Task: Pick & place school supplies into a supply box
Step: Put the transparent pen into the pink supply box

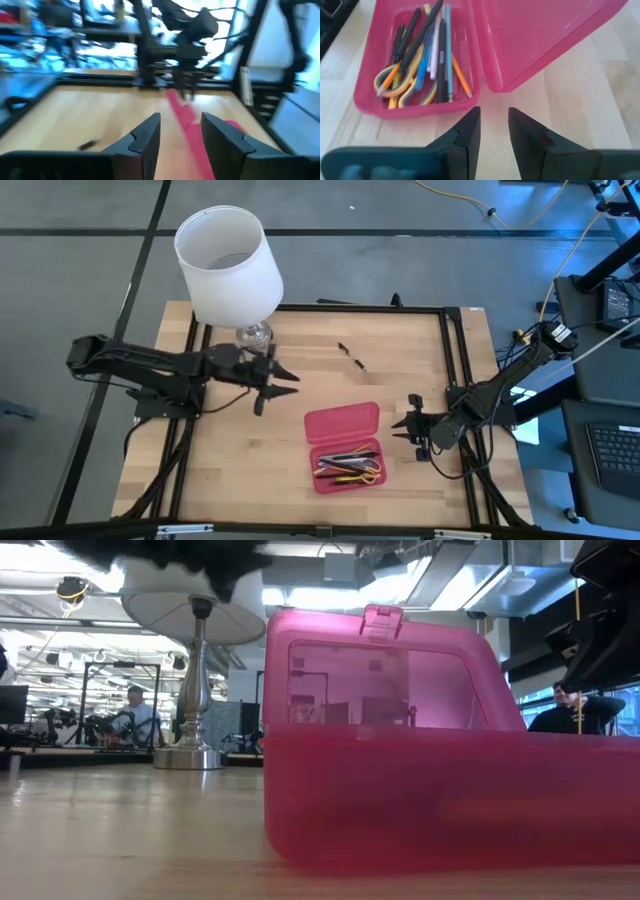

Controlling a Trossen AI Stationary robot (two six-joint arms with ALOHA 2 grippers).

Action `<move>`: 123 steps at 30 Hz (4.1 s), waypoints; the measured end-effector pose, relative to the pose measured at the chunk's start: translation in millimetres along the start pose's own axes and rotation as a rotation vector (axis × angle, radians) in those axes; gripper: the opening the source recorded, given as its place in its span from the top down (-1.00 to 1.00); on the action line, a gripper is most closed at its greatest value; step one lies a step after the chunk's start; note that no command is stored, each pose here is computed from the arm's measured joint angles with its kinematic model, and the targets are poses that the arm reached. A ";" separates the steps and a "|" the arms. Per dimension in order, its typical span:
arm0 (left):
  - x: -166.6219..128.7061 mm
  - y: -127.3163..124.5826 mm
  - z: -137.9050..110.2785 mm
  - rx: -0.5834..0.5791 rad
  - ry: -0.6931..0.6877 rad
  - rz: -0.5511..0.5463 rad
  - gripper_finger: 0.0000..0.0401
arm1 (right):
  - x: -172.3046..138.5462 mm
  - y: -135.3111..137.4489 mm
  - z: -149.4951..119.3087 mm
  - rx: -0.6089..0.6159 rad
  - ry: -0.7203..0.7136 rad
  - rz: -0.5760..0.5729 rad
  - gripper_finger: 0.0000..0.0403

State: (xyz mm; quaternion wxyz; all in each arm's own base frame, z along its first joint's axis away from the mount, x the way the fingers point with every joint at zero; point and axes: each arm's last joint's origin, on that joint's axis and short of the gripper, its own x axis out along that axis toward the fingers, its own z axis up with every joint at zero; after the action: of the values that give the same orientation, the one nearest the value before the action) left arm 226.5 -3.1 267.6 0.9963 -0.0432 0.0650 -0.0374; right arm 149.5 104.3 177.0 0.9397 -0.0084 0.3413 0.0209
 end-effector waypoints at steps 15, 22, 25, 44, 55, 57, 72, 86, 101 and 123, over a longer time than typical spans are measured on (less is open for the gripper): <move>-39.0 7.6 -58.6 -0.016 -0.219 0.173 0.34 | 0.8 -7.2 20.7 0.109 -0.134 -0.031 0.49; -38.8 8.7 -59.8 -0.015 -0.208 0.178 0.32 | -21.0 -11.8 53.4 0.043 -0.300 -0.203 0.49; -38.8 8.7 -59.8 -0.015 -0.208 0.177 0.33 | -26.9 -16.1 60.5 0.010 -0.352 -0.363 0.49; -38.4 8.8 -61.8 -0.014 -0.186 0.178 0.34 | -36.0 -103.4 60.7 0.144 -0.255 -0.737 0.49; -38.3 8.9 -62.1 -0.023 -0.184 0.177 0.33 | -2.0 -145.2 26.0 0.178 -0.348 -0.617 0.49; -38.3 8.9 -62.1 -0.031 -0.185 0.176 0.34 | 1.8 -149.2 19.0 0.174 -0.373 -0.610 0.49; -38.2 8.9 -62.2 -0.031 -0.185 0.177 0.33 | 32.5 -156.0 -10.5 0.245 -0.377 -0.571 0.49; -38.2 8.9 -62.2 -0.031 -0.185 0.177 0.32 | 59.2 -159.6 -22.4 0.273 -0.309 -0.567 0.49; -38.2 8.9 -62.2 -0.031 -0.185 0.177 0.32 | 76.8 -162.6 -37.0 0.271 -0.228 -0.632 0.49; -38.3 9.2 -62.0 -0.032 -0.187 0.187 0.34 | 76.1 -163.1 -35.8 0.285 -0.245 -0.652 0.03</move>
State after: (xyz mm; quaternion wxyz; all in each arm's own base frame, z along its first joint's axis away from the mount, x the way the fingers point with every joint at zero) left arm 181.0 4.0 210.3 0.9963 -0.0561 -0.0239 0.0611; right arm 192.2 -57.1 101.0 0.9225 0.0166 0.2053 -0.3263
